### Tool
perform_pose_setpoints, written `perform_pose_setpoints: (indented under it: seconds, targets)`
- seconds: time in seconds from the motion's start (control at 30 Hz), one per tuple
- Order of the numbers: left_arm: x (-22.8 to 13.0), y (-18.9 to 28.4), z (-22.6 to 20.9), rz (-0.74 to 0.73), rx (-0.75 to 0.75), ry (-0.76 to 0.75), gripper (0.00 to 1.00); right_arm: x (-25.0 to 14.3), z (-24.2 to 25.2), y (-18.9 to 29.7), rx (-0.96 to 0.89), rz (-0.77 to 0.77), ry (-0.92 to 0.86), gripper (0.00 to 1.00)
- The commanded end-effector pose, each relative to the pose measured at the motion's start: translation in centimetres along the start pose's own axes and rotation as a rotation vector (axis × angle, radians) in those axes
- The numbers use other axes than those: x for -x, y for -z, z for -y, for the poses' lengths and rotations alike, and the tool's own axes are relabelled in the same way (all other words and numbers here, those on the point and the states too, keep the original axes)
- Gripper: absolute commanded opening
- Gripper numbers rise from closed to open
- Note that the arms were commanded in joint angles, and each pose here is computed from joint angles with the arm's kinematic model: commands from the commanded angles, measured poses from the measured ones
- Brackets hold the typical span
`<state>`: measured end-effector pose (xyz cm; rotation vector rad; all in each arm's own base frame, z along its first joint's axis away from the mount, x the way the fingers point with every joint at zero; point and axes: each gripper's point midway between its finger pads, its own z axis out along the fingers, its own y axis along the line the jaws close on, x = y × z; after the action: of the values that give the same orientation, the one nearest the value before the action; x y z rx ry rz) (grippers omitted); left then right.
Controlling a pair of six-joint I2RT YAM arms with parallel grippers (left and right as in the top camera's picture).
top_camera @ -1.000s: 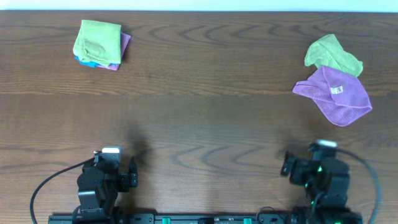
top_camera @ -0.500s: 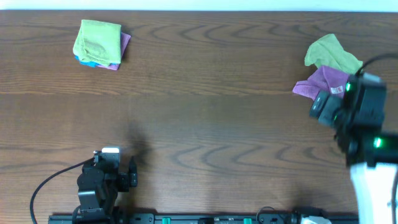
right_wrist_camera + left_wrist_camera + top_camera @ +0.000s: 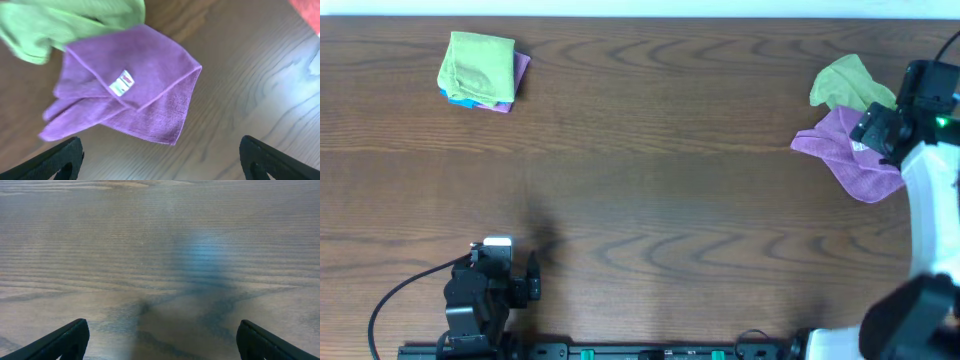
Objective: Fold the cloth
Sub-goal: 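Reach the right gripper to the purple cloth and grasp its tagged corner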
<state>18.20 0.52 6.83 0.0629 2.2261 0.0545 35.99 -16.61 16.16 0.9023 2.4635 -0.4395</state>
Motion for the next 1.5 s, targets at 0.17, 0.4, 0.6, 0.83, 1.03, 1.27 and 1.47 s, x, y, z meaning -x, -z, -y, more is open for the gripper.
perform_pose_setpoints:
  seconds: [0.17,0.4,0.6,0.83,1.03,1.27,1.47]
  targets:
    - [-0.9,-0.4,-0.1,-0.025,0.008,-0.014,0.95,-1.1,-1.4,-5.5,-0.013,-0.088,0.055,0.99]
    - [-0.9,-0.4,-0.1,-0.025,0.008,-0.014,0.95,-2.3,-3.8,-9.7,0.094,-0.148,0.082,0.99]
    - [-0.9,-0.4,-0.1,-0.025,0.008,-0.014,0.95,-3.1,-3.9,-11.8,0.124,-0.188,0.059,0.95]
    - [-0.9,-0.4,-0.1,-0.025,0.008,-0.014,0.95,-3.8,-3.4,-13.3,0.133,-0.222,0.037,0.62]
    - [-0.9,-0.4,-0.1,-0.025,0.008,-0.014,0.95,-3.6,-3.4,-13.3,0.135,-0.215,0.037,0.09]
    - [-0.9,-0.4,-0.1,-0.025,0.008,-0.014,0.95,-3.5,-5.4,-11.3,0.251,-0.214,0.107,0.01]
    - [-0.9,-0.4,-0.1,-0.025,0.008,-0.014,0.95,-2.6,-10.5,-5.4,0.510,-0.154,0.193,0.01]
